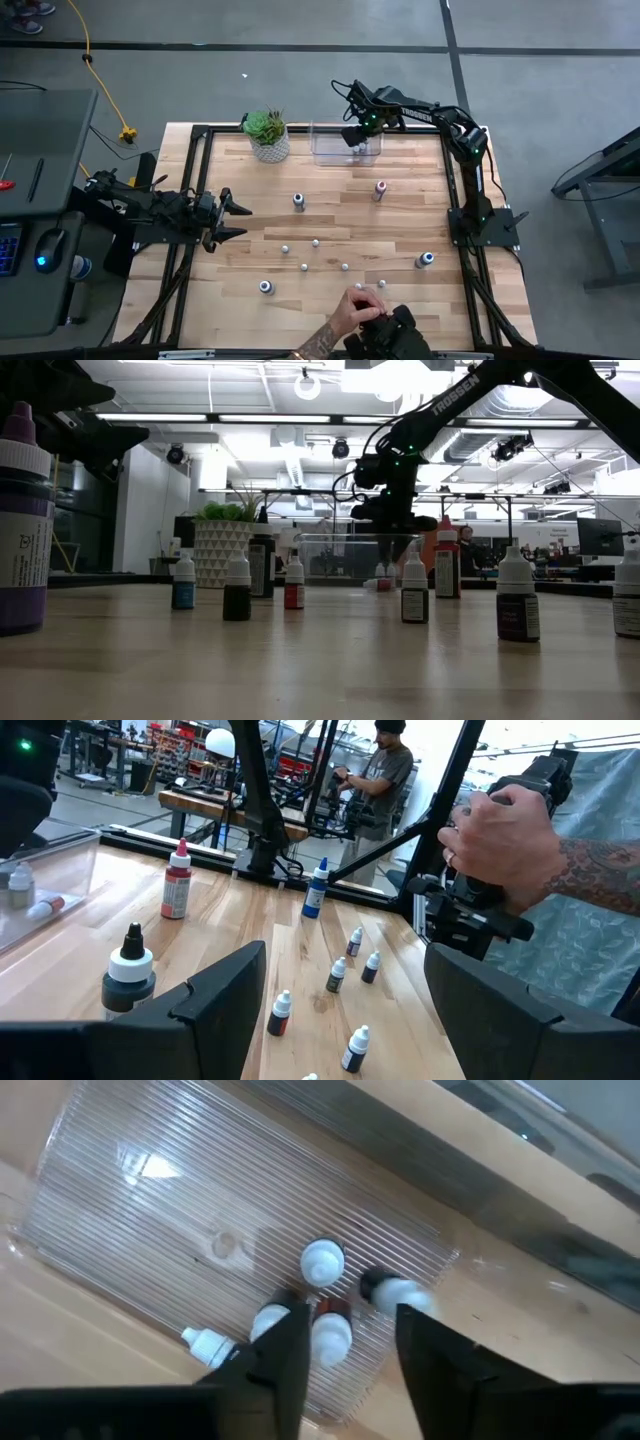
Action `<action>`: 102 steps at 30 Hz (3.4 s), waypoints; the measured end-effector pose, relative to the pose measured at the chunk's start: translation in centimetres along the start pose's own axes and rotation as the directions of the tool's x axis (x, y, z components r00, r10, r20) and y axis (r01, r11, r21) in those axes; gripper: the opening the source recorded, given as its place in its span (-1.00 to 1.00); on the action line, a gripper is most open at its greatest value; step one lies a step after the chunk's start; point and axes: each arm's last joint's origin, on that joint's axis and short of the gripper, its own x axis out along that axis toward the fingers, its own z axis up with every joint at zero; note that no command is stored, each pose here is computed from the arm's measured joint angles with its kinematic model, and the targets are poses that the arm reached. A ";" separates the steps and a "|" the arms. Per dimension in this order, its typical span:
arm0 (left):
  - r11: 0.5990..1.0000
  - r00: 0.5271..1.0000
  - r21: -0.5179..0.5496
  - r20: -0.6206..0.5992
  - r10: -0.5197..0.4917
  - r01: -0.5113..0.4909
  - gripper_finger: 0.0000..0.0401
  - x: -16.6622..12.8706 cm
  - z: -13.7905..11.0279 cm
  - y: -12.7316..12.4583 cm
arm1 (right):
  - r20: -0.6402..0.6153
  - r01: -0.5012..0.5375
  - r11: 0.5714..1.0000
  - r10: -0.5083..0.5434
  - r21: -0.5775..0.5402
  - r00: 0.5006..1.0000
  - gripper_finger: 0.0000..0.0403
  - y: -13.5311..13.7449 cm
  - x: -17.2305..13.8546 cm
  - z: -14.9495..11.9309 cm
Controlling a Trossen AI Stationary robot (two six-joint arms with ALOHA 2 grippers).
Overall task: Pick & Place food coloring
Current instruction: Put the top small green red food coloring bottle into the bin, then put the small red food coloring bottle into the bin
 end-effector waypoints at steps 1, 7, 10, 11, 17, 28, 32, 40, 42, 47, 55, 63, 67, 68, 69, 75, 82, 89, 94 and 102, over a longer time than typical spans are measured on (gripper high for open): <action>1.000 1.000 0.000 0.000 0.000 0.000 0.35 0.0 0.0 0.0 | -0.001 0.001 1.000 -0.001 0.001 1.000 -0.25 0.0 0.0 0.0; 1.000 1.000 0.000 0.000 0.000 0.000 0.35 0.0 0.0 0.0 | -0.002 -0.001 1.000 0.001 -0.005 1.000 -0.01 0.0 0.0 0.0; 1.000 1.000 0.000 0.000 0.000 0.000 0.35 0.0 0.0 0.0 | 0.000 -0.002 1.000 0.002 -0.008 1.000 0.01 0.1 0.0 0.0; 1.000 1.000 0.000 0.000 0.000 0.000 0.35 0.0 0.0 0.0 | 0.001 -0.002 1.000 0.002 -0.009 1.000 0.01 0.1 0.0 0.0; 1.000 1.000 0.000 0.000 0.000 0.000 0.35 0.0 0.0 0.0 | 0.020 -0.004 1.000 0.005 -0.022 1.000 0.02 0.5 -0.7 0.3; 1.000 1.000 0.000 0.000 0.000 0.000 0.35 0.0 0.0 0.0 | 0.111 0.009 0.977 0.015 -0.214 0.994 0.02 3.4 -6.7 1.8; 1.000 1.000 0.000 0.000 0.000 0.000 0.35 0.0 0.0 0.0 | 0.147 0.004 0.937 0.050 -0.349 0.988 0.02 5.6 -10.0 1.6; 1.000 1.000 0.000 0.000 0.000 0.000 0.35 0.0 0.0 0.0 | 0.187 -0.020 0.801 0.164 -0.598 0.969 0.01 10.2 -16.3 -0.7; 1.000 1.000 0.000 0.000 0.000 0.000 0.35 0.0 0.0 0.0 | 0.186 -0.035 0.754 0.207 -0.656 0.961 0.01 11.2 -17.6 -1.7; 1.000 1.000 0.000 0.000 0.000 0.000 0.35 0.0 0.0 0.0 | 0.174 -0.080 0.646 0.318 -0.759 0.932 0.01 12.8 -20.3 -4.9; 1.000 1.000 0.000 0.000 0.000 0.000 0.35 0.0 0.0 0.0 | 0.042 -0.134 0.440 0.367 -0.888 0.929 0.01 16.3 -21.8 -9.9; 1.000 1.000 0.000 0.000 0.000 0.000 0.35 0.0 0.0 0.0 | -0.231 -0.283 0.175 0.267 -0.943 0.936 0.01 19.3 -21.4 -16.7; 1.000 1.000 0.000 0.000 0.000 0.000 0.35 0.0 0.0 0.0 | -0.284 -0.321 0.166 0.214 -0.932 0.935 0.01 20.6 -19.3 -18.5; 1.000 1.000 0.000 0.000 0.000 0.000 0.35 0.0 0.0 0.0 | -0.294 -0.328 0.167 0.200 -0.930 0.935 0.01 20.8 -18.6 -18.9; 1.000 1.000 0.000 0.000 0.000 0.000 0.35 0.0 0.0 0.0 | -0.301 -0.332 0.168 0.185 -0.928 0.936 0.01 21.0 -17.8 -19.2; 1.000 1.000 0.000 0.000 0.000 0.000 0.35 0.0 0.0 0.0 | -0.260 -0.282 0.171 0.138 -0.944 0.956 0.01 22.5 -13.0 -21.4; 1.000 1.000 0.000 0.000 0.000 0.000 0.35 0.0 0.0 0.0 | -0.194 -0.209 0.110 0.135 -0.972 0.972 0.01 23.7 -7.7 -25.1; 1.000 1.000 0.000 0.000 0.000 0.000 0.35 0.0 0.0 0.0 | -0.082 -0.149 0.268 0.246 -0.952 0.966 0.01 24.8 -5.1 -26.0; 1.000 1.000 0.000 0.000 0.000 0.000 0.35 0.0 0.0 0.0 | -0.107 -0.211 0.369 0.282 -0.905 0.954 0.01 25.8 -3.6 -25.6; 1.000 1.000 0.000 0.000 0.000 0.000 0.35 0.0 0.0 0.0 | -0.094 -0.207 0.397 0.286 -0.894 0.954 0.01 27.6 -2.9 -24.7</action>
